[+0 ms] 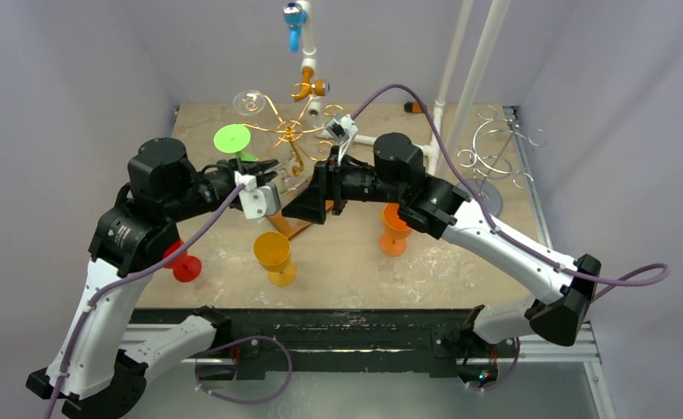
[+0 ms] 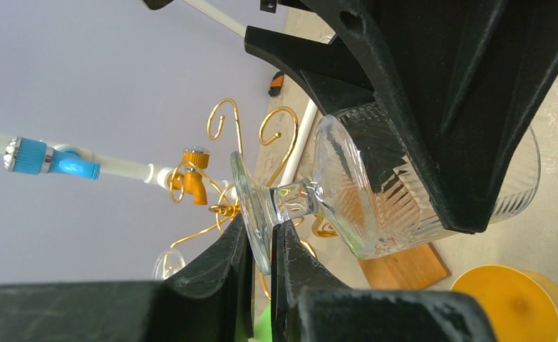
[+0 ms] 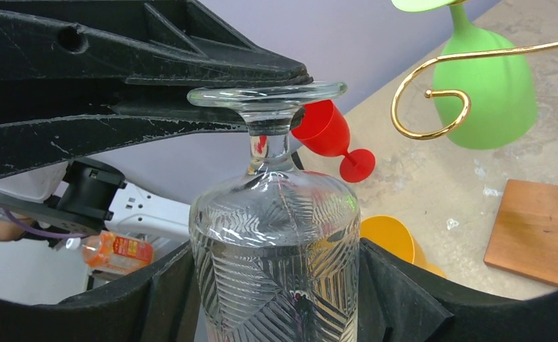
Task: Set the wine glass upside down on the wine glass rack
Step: Turn the wine glass upside down at the wine rack.
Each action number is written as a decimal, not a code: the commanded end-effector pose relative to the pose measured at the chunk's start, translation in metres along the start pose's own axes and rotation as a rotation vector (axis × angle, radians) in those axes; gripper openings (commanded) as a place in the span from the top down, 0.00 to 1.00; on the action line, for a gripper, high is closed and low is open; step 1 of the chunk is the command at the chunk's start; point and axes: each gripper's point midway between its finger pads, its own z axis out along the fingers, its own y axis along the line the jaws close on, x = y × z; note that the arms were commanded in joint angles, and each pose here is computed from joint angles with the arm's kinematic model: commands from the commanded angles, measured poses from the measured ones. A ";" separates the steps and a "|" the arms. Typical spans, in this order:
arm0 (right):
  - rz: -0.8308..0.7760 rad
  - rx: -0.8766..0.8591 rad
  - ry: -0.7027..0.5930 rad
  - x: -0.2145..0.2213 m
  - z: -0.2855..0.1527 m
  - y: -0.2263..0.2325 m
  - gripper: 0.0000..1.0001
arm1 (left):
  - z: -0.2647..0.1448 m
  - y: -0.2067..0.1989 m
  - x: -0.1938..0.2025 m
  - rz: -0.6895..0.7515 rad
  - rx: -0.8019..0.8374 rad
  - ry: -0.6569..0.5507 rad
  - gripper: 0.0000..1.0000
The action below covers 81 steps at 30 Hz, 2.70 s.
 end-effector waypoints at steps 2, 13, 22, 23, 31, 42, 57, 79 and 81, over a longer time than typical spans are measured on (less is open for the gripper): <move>-0.027 -0.059 -0.005 -0.009 0.003 0.014 0.45 | -0.002 0.020 -0.030 0.126 -0.061 -0.123 1.00; -0.083 0.125 -0.130 -0.011 -0.005 -0.031 0.83 | -0.002 0.027 -0.032 -0.079 -0.104 -0.122 0.15; -0.177 0.258 -0.256 -0.013 -0.006 -0.072 0.86 | -0.012 0.044 -0.028 -0.330 -0.168 -0.021 0.07; -0.188 0.262 -0.274 -0.014 -0.005 -0.074 0.86 | -0.014 0.046 -0.028 -0.346 -0.182 -0.017 0.07; -0.285 0.284 -0.424 -0.034 -0.004 -0.084 0.89 | -0.019 0.050 -0.021 -0.389 -0.226 0.022 0.07; -0.419 0.286 -0.515 -0.027 0.010 -0.085 0.90 | -0.020 0.053 -0.011 -0.397 -0.268 0.060 0.08; -0.550 0.351 -0.684 -0.005 0.014 -0.099 0.88 | -0.008 0.057 0.047 -0.378 -0.345 0.282 0.23; -0.620 0.407 -0.856 -0.037 0.027 -0.103 0.88 | -0.006 0.057 0.045 -0.402 -0.338 0.273 0.25; -0.614 0.403 -0.861 -0.037 0.029 -0.103 0.88 | -0.006 0.057 0.046 -0.397 -0.339 0.277 0.25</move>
